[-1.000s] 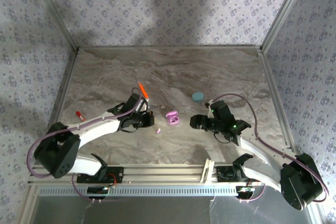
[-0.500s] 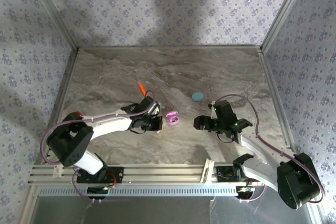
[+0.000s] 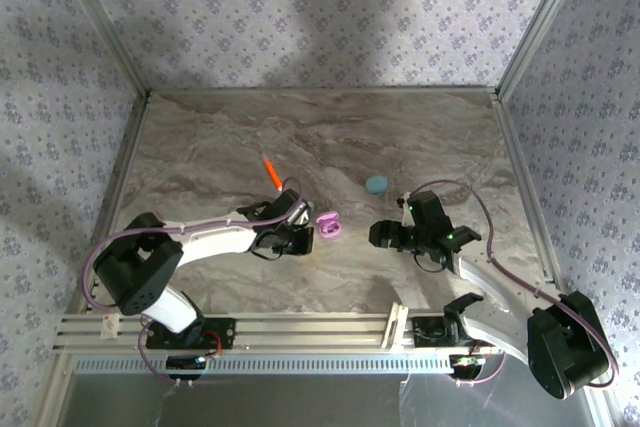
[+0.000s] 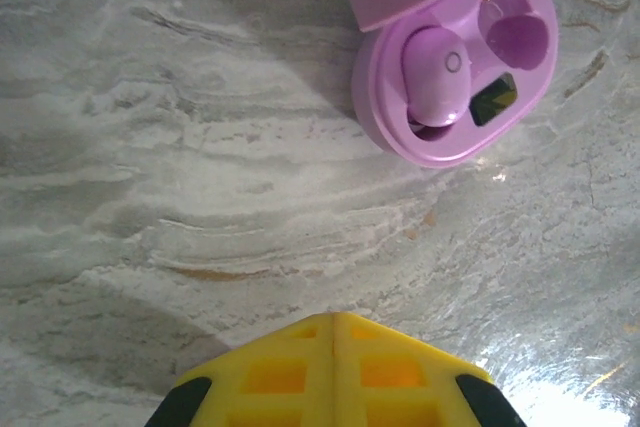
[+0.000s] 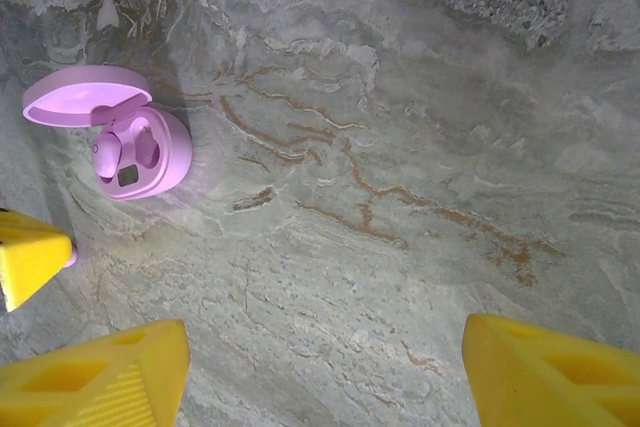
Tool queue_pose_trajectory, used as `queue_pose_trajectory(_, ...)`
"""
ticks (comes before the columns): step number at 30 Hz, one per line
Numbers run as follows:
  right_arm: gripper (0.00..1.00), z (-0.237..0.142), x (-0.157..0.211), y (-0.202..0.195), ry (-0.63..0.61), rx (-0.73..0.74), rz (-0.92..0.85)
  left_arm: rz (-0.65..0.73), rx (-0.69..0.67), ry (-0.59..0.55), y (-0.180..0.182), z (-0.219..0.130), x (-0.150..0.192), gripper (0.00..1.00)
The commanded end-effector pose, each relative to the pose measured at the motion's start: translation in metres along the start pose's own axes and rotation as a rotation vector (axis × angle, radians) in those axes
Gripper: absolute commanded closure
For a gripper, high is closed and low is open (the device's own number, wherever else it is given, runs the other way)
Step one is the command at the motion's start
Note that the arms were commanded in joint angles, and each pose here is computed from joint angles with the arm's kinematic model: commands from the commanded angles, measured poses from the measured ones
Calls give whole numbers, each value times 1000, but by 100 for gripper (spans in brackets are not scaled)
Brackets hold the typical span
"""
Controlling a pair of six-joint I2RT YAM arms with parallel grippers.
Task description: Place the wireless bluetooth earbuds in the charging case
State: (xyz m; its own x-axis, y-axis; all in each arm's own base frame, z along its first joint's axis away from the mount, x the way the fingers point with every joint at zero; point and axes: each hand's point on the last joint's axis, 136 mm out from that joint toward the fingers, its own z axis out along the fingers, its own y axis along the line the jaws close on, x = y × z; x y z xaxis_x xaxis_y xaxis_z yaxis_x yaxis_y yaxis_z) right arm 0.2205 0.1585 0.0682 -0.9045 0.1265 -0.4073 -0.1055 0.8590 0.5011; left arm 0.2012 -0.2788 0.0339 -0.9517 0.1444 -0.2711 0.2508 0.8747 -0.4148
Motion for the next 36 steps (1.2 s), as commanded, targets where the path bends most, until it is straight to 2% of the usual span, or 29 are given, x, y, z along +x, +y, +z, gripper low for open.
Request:
queue_pose_trajectory(1, 26, 0, 5, -3, 23, 2, -6, -18, 10, -19, -8, -3, 0, 100)
queue_pose_trajectory(10, 26, 2, 8, -2, 32, -10, 1, -42, 0, -57, -3, -13, 6, 97)
queue_pose_trajectory(16, 26, 2, 9, 0, 37, -15, 5, -63, -28, -116, 11, -27, 8, 91)
queue_pose_trajectory(24, 25, 4, 10, 10, 47, -30, -13, -67, -29, -183, 19, -49, -5, 84)
queue_pose_trajectory(27, 25, 8, 12, 12, 57, -25, -19, -55, -22, -170, 19, -50, -4, 84)
queue_pose_trajectory(32, 25, 14, 13, 17, 72, -20, -31, 10, -173, -126, 34, -53, 5, 90)
queue_pose_trajectory(36, 25, 18, 13, 21, 80, -17, -43, 27, -61, -87, 13, -47, 10, 96)
